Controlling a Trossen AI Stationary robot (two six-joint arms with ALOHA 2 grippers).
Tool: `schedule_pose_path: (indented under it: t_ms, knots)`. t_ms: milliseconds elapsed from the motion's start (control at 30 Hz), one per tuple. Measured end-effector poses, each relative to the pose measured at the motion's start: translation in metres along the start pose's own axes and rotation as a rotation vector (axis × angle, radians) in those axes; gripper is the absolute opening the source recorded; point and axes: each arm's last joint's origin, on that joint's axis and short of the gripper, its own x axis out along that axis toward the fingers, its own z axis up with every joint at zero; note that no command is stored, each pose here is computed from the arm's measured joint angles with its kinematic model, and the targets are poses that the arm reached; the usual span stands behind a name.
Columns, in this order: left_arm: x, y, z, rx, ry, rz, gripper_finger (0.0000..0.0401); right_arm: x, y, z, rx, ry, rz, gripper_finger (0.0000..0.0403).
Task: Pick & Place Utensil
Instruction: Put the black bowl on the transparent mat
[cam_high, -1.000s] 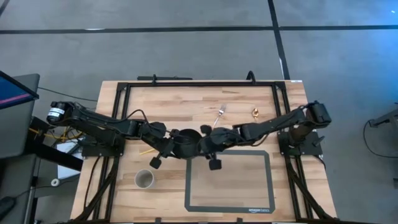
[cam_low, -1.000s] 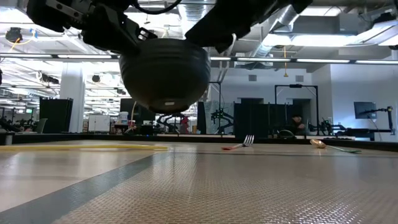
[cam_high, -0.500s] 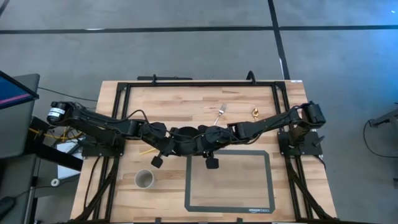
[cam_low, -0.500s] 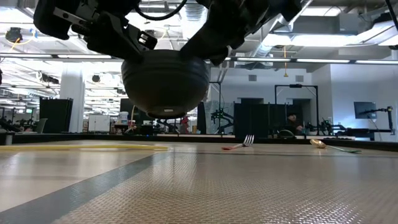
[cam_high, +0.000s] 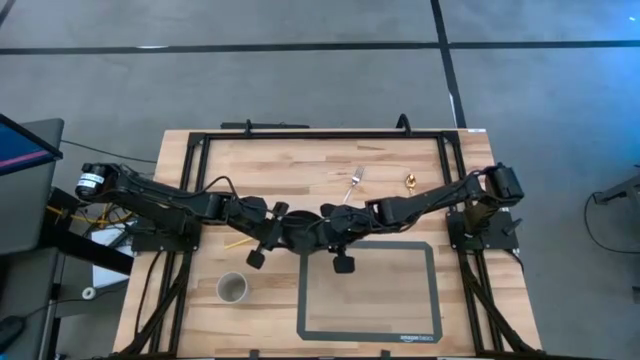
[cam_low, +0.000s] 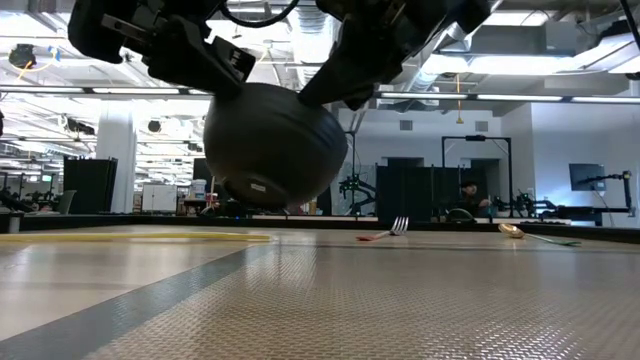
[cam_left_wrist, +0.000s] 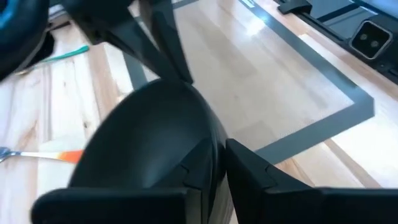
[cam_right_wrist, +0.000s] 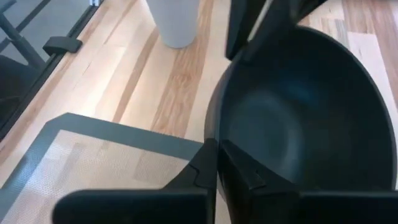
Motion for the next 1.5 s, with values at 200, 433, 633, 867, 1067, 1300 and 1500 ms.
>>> schedule_pose_path:
  t_ms: [200, 433, 633, 867, 1067, 1300, 1500]
  knots:
    - [-0.001, 0.001, 0.001, -0.005, 0.000, 0.032, 0.0078, 0.001, 0.013, -0.004, 0.039, 0.035, 0.021, 0.0002]
    - [-0.002, 0.003, 0.002, -0.002, 0.000, 0.079, 0.0095, -0.001, 0.042, -0.008, 0.124, 0.093, 0.046, 0.0001]
    - [-0.004, 0.008, 0.002, -0.002, 0.046, 0.240, 0.0097, -0.026, 0.085, 0.014, 0.126, 0.125, -0.029, 0.0001]
    - [-0.004, 0.010, 0.001, -0.009, 0.075, 0.324, 0.0097, -0.052, 0.135, 0.001, 0.298, 0.290, -0.160, 0.0000]
    - [-0.004, 0.010, 0.001, -0.013, 0.075, 0.325, 0.0097, -0.053, 0.183, -0.016, 0.422, 0.286, -0.127, 0.0000]
    - [-0.004, 0.010, 0.000, -0.030, 0.073, 0.327, 0.0097, -0.039, 0.219, -0.042, 0.324, 0.288, -0.149, 0.0000]
    - [-0.004, 0.010, 0.000, -0.050, 0.070, 0.328, 0.0097, -0.013, 0.229, -0.064, 0.293, 0.372, -0.157, 0.0001]
